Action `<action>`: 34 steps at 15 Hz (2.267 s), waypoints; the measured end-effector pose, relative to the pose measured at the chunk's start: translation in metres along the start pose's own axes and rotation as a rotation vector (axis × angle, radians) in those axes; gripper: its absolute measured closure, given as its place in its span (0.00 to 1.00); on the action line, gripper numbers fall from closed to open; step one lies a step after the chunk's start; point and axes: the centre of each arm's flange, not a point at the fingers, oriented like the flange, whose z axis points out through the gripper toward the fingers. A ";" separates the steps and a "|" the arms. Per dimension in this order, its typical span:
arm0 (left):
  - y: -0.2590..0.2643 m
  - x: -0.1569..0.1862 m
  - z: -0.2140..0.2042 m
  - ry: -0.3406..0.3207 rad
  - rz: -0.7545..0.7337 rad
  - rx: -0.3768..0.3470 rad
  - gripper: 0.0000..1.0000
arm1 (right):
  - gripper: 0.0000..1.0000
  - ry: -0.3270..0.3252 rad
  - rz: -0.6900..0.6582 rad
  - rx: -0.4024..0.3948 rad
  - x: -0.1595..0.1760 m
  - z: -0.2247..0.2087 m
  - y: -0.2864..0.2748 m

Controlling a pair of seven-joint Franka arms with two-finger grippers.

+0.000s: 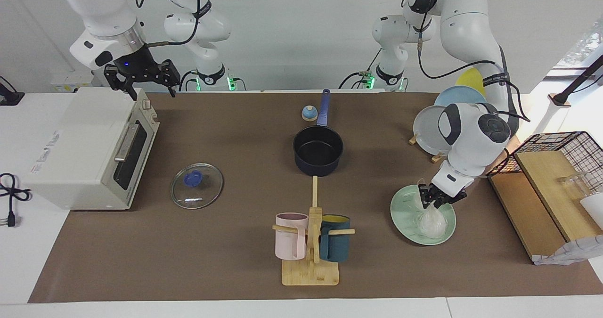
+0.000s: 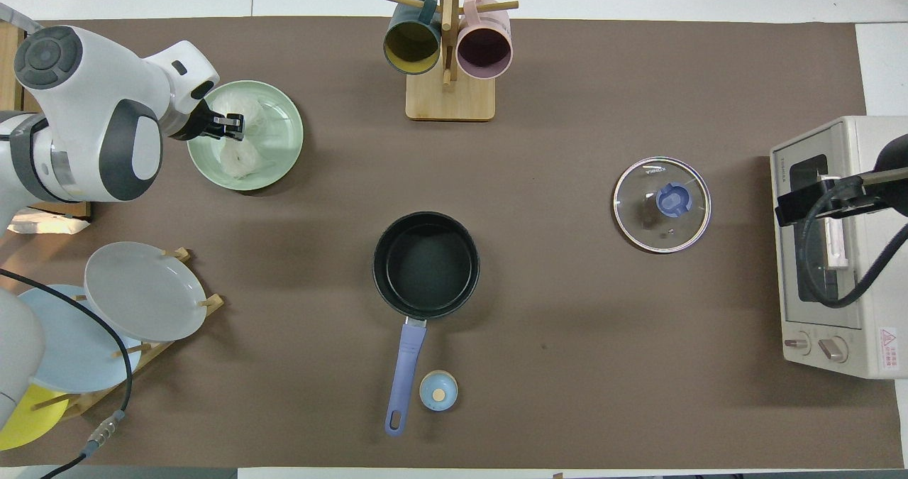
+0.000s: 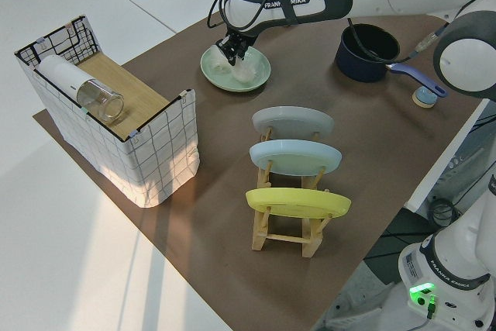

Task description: Transfer vermicelli from pot to plate

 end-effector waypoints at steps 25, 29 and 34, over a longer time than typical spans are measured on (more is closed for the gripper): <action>0.055 -0.102 -0.243 -0.156 -0.081 0.052 0.00 | 0.00 0.027 0.077 0.003 0.002 -0.005 0.008; 0.058 -0.103 -0.249 -0.152 -0.077 0.052 0.00 | 0.00 0.033 0.080 0.003 0.003 -0.006 0.007; 0.059 -0.104 -0.264 -0.150 -0.077 0.052 0.00 | 0.00 0.044 0.086 0.003 0.004 -0.007 0.007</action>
